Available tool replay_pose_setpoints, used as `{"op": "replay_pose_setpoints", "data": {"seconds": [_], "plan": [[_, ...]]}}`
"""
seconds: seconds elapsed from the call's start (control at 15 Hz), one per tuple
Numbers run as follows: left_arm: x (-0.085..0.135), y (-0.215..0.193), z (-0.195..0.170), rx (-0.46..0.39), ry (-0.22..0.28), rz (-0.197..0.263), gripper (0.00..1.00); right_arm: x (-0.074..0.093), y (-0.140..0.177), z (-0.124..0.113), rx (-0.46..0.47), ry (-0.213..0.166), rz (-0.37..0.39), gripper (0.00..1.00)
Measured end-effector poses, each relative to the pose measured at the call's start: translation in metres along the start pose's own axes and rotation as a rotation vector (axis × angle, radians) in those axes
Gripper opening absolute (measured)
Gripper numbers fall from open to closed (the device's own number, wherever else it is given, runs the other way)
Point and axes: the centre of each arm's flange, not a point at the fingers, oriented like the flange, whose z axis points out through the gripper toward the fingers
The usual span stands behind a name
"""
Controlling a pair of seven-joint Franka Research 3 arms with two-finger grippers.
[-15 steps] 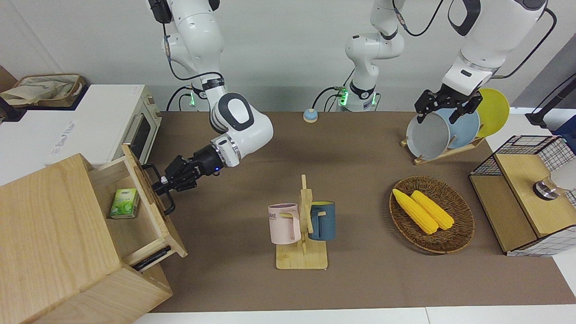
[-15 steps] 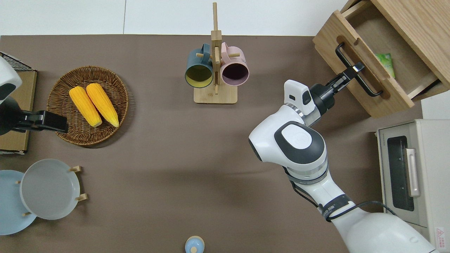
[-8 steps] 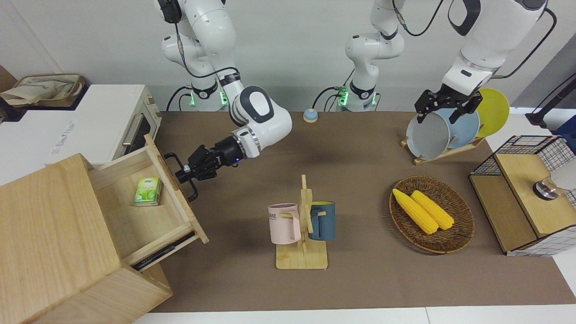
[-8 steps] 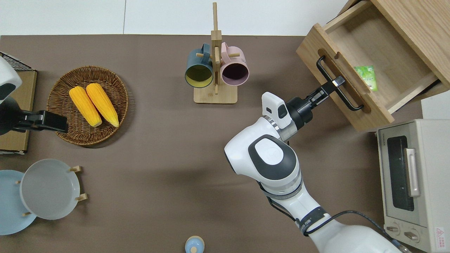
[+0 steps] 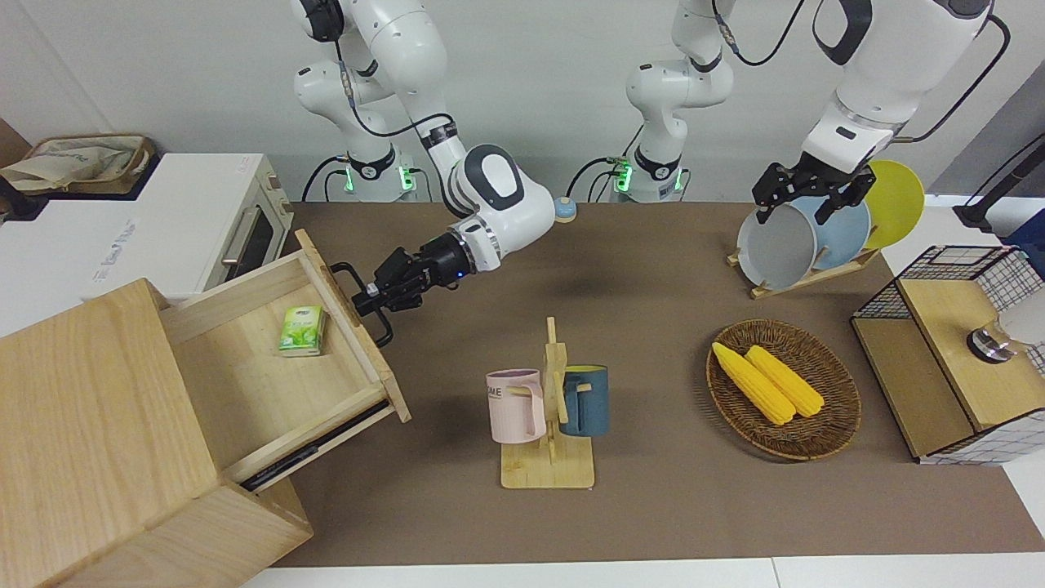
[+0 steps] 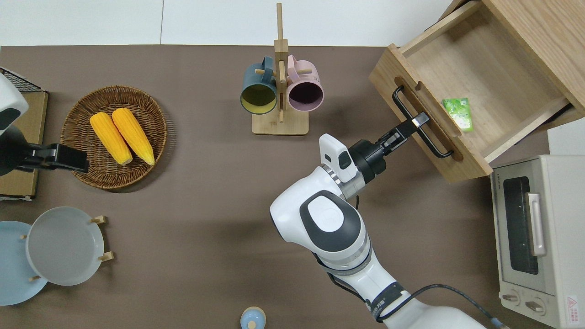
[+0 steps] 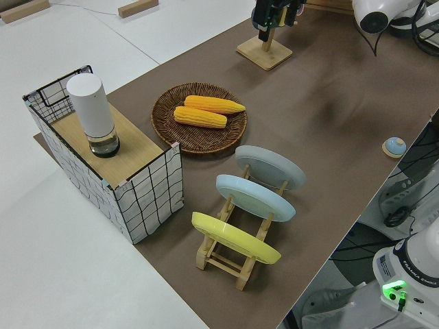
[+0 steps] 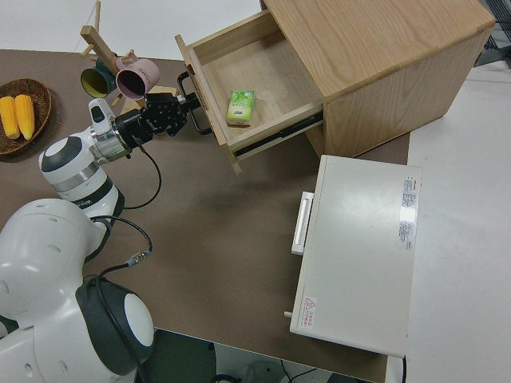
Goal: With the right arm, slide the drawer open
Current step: 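Pull the handle toward the robot with the right gripper, sliding the drawer open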
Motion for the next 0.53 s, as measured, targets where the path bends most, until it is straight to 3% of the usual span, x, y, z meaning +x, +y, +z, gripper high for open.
{"op": "replay_pose_setpoints", "data": {"seconds": [0.2, 0.53], "plan": [[0.0, 0.0, 0.0, 0.0, 0.0, 0.0, 1.0, 0.001, 0.003, -0.012, 0.007, 0.0, 0.002, 0.19], [0.0, 0.0, 0.0, 0.0, 0.0, 0.0, 1.0, 0.013, 0.011, -0.034, 0.042, -0.031, -0.008, 0.19]]}}
